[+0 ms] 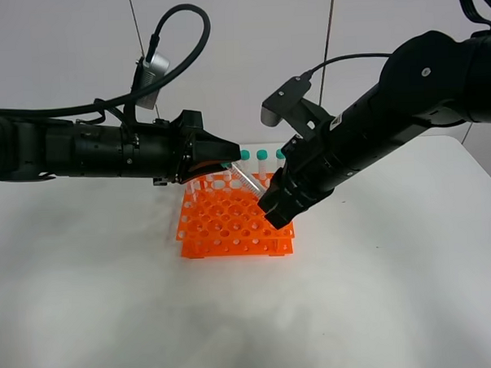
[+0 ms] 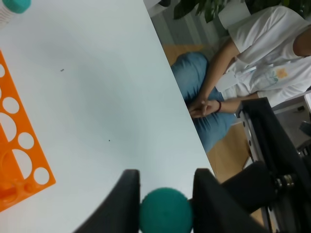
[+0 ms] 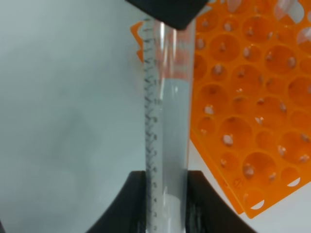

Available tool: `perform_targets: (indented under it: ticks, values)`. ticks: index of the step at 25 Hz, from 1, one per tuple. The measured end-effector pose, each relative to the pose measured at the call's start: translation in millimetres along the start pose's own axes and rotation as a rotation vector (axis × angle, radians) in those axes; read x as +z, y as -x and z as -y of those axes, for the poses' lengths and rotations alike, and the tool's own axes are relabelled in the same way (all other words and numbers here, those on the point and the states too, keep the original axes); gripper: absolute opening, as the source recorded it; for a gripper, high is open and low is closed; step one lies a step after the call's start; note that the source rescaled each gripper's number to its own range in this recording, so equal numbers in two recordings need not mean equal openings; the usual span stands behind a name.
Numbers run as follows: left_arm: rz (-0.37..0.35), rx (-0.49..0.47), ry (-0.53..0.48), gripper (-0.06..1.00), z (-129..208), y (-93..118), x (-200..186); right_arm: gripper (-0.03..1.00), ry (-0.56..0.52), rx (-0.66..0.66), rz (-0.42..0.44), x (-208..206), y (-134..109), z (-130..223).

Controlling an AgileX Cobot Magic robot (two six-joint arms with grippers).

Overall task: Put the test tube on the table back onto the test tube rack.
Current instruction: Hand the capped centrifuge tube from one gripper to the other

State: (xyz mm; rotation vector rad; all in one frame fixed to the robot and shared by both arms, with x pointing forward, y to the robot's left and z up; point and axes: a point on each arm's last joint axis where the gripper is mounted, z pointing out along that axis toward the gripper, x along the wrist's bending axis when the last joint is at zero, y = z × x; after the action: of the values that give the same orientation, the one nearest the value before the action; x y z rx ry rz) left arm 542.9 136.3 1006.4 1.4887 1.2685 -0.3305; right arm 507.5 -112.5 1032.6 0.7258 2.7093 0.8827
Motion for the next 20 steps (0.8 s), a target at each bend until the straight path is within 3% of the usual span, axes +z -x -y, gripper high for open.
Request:
perform_targets:
  ticks: [8, 9, 10, 12, 13, 14, 17, 20]
  values:
    - [0.001, 0.0, 0.0, 0.0, 0, 0, 0, 0.03, 0.0, 0.0, 0.0, 0, 0, 0]
    - [0.004, 0.0, -0.001, 0.0, 0, 0, 0, 0.1, 0.001, 0.0, 0.001, 0, 0, 0]
    - [0.011, 0.0, -0.004, 0.0, 0, 1, 0, 0.24, 0.001, 0.003, 0.001, 0, 0, 0]
    - [0.02, 0.0, -0.008, 0.0, 1, 2, 0, 0.62, 0.003, 0.007, 0.004, 0, 0, 0]
    - [0.02, 0.0, -0.008, 0.0, 1, 2, 0, 0.78, 0.007, 0.01, 0.008, -1, 0, -1]
    - [0.02, 0.0, -0.008, 0.0, 1, 2, 0, 0.87, 0.007, 0.014, 0.012, -3, 0, -1]
    - [0.02, 0.0, -0.008, 0.0, 1, 2, 0, 0.97, 0.007, 0.045, 0.027, -15, 3, -11]
    - [0.02, 0.0, -0.008, 0.0, 1, 2, 0, 1.0, -0.017, 0.08, 0.041, -34, 6, -25]
